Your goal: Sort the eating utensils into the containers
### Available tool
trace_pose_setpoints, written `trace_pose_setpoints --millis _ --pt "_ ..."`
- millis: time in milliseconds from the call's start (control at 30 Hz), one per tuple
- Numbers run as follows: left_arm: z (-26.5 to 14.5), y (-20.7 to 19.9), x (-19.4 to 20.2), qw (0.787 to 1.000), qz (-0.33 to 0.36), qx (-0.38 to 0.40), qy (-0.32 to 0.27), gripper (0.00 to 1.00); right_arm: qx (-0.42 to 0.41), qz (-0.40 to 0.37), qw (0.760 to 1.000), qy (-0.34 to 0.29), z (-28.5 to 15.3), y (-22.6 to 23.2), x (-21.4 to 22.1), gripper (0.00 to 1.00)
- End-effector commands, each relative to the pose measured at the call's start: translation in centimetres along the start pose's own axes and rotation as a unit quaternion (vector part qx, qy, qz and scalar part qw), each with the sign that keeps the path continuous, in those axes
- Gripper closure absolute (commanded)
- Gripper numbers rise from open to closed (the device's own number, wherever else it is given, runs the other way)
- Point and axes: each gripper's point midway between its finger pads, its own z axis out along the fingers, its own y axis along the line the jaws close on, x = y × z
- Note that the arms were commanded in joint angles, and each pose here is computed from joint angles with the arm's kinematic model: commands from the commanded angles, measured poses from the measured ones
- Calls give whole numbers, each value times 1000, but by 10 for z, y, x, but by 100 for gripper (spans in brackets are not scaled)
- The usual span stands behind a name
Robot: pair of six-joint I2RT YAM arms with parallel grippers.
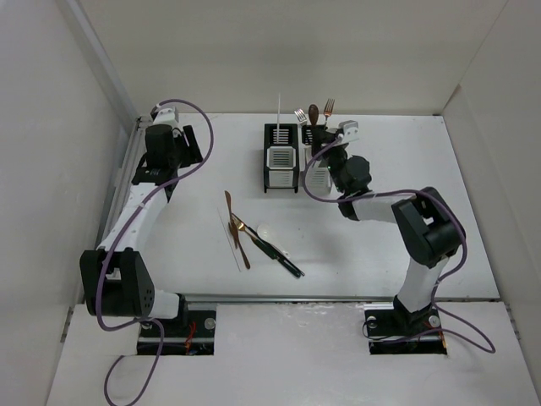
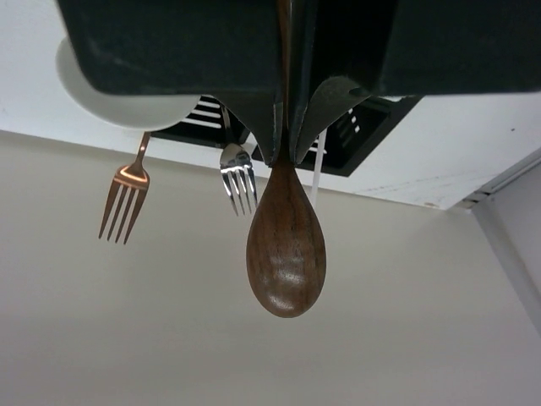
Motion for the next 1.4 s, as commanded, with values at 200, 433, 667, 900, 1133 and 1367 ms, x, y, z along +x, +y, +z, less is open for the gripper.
trace_pose_setpoints --millis 200,433,667,900,1133,1367 --pt "-7 -8 -39 998 3 15 -54 41 -22 13 998 -55 4 5 -4 100" --pt "-6 -6 -35 999 -2 10 -51 41 -15 12 999 -43 -14 0 16 95" --pt "-9 -9 -38 998 -6 16 -55 41 -39 17 998 -56 -23 8 -5 48" --pt "-28 -24 -48 997 -2 35 -76 41 -28 22 996 -83 -35 8 -44 29" --pt "-55 -38 -44 994 -1 61 -88 40 21 -14 998 -55 -52 9 -78 28" --pt "-89 -33 -37 994 -6 63 -93 40 66 -43 996 36 -78 12 -73 30"
